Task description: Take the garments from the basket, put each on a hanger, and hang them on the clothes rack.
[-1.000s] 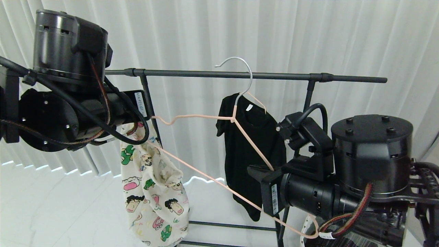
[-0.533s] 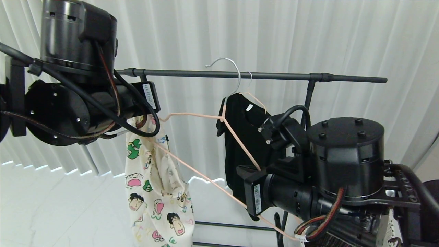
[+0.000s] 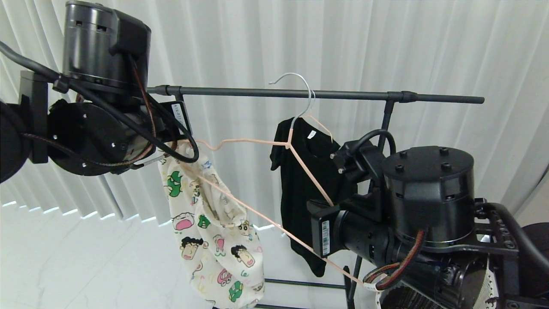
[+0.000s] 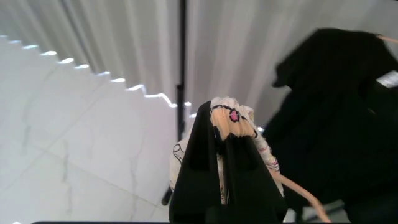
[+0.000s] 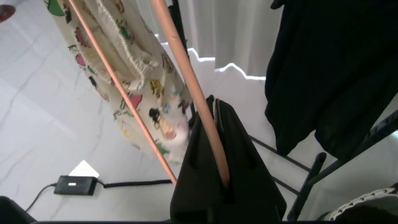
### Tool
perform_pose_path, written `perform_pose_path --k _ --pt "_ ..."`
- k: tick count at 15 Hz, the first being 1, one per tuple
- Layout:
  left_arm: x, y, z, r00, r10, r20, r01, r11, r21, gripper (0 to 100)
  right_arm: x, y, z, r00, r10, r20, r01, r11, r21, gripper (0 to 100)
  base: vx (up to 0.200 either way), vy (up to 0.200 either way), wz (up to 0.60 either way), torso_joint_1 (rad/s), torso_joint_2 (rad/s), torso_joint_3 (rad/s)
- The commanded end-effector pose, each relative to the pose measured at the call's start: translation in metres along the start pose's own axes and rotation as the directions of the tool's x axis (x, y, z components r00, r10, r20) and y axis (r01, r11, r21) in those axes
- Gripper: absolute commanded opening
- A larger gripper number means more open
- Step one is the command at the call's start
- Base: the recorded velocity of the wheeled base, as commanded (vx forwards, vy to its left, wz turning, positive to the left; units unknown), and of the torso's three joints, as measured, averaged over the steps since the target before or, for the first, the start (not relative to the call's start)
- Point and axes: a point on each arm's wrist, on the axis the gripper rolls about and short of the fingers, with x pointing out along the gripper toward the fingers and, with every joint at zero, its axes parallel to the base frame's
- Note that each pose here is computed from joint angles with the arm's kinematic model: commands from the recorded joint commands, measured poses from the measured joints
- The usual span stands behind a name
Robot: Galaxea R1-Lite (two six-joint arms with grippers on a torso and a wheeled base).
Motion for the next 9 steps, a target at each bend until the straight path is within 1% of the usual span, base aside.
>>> perform_pose_path --k 1,3,4,6,9 --pt "0.007 0.000 0.000 1.000 0.028 -0.002 -0.028 1.000 0.001 0 -0.004 -0.001 0.003 1.000 0.002 0.011 -0.002 1.000 0.005 0 0.000 0.000 0.00 0.000 0.00 0.000" --pt "0.004 -0.002 -0.002 1.000 0.017 -0.004 -0.017 1.000 0.008 0 -0.003 -0.003 0.005 1.000 -0.011 0.019 0.011 1.000 0.009 0 0.000 0.000 0.00 0.000 0.00 0.000" --pt "0.000 -0.007 -0.003 1.000 -0.008 -0.005 0.008 1.000 0.015 0 -0.002 -0.003 0.004 1.000 -0.011 0.016 0.010 1.000 0.007 0 0.000 0.000 0.00 0.000 0.00 0.000" --pt "-0.008 -0.018 -0.008 0.998 -0.054 -0.011 0.055 0.998 0.034 0 -0.005 0.007 0.001 1.000 0.022 0.007 -0.022 1.000 -0.003 0 0.000 0.000 0.00 0.000 0.00 0.000" --pt "-0.016 -0.028 -0.011 0.995 -0.096 -0.014 0.097 0.994 0.043 0 0.000 0.014 -0.007 0.999 0.031 -0.013 -0.032 1.000 -0.002 0 0.000 0.000 0.00 0.000 0.00 0.000"
